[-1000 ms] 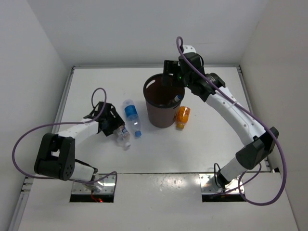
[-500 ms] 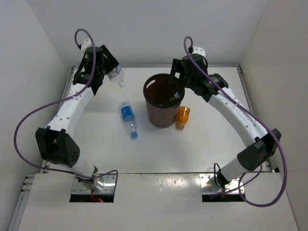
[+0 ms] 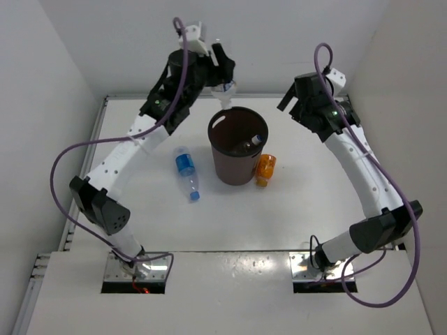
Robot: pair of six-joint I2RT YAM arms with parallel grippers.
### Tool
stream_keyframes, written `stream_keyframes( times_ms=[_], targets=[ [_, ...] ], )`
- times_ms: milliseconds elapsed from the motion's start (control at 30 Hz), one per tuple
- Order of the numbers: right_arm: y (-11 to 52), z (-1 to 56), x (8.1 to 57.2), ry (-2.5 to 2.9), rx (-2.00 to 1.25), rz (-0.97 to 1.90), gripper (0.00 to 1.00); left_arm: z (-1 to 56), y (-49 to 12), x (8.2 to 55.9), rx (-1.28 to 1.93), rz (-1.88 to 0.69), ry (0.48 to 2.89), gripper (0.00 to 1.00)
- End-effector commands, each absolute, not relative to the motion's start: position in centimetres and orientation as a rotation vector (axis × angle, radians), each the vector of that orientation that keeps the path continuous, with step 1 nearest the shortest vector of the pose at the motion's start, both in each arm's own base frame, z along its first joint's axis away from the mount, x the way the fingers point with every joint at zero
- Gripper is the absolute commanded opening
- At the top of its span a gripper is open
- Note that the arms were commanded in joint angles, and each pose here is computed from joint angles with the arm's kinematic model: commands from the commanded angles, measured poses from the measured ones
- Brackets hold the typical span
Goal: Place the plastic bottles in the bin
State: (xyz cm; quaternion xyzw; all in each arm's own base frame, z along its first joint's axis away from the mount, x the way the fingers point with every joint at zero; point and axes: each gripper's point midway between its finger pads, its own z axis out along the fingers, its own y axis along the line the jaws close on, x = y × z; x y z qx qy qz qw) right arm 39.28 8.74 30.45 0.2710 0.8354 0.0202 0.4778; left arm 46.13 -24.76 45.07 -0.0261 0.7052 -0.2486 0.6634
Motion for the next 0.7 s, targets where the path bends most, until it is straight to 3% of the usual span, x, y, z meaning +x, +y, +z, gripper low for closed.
stream_keyframes(
  times_ms=[0,300,367,400,433,667],
  targets=[
    [8.2,28.8,38.6,2.080,0.737,0.092,1.00,45.9,-28.5,44.7,0.092,-0.570,1.547,0.46],
    [7.0,26.6,38.0,2.133,0.775,0.135,1.00,36.7,-33.0,42.1,0.202,-0.546,1.719,0.55],
    [6.7,25.4,37.7,2.169,0.801,0.153,1.00,36.3,-32.6,42.3,0.184,-0.519,1.726,0.66],
    [6.8,24.7,37.8,2.182,0.817,0.174,1.00,35.7,-32.4,42.4,0.178,-0.503,1.737,0.91],
    [7.0,24.4,37.8,2.189,0.814,0.185,1.00,35.7,-32.3,42.5,0.171,-0.495,1.737,1.00],
    [7.2,20.8,37.0,2.272,0.833,0.251,1.00,39.3,-31.4,42.7,0.124,-0.485,1.666,1.00]
  ],
)
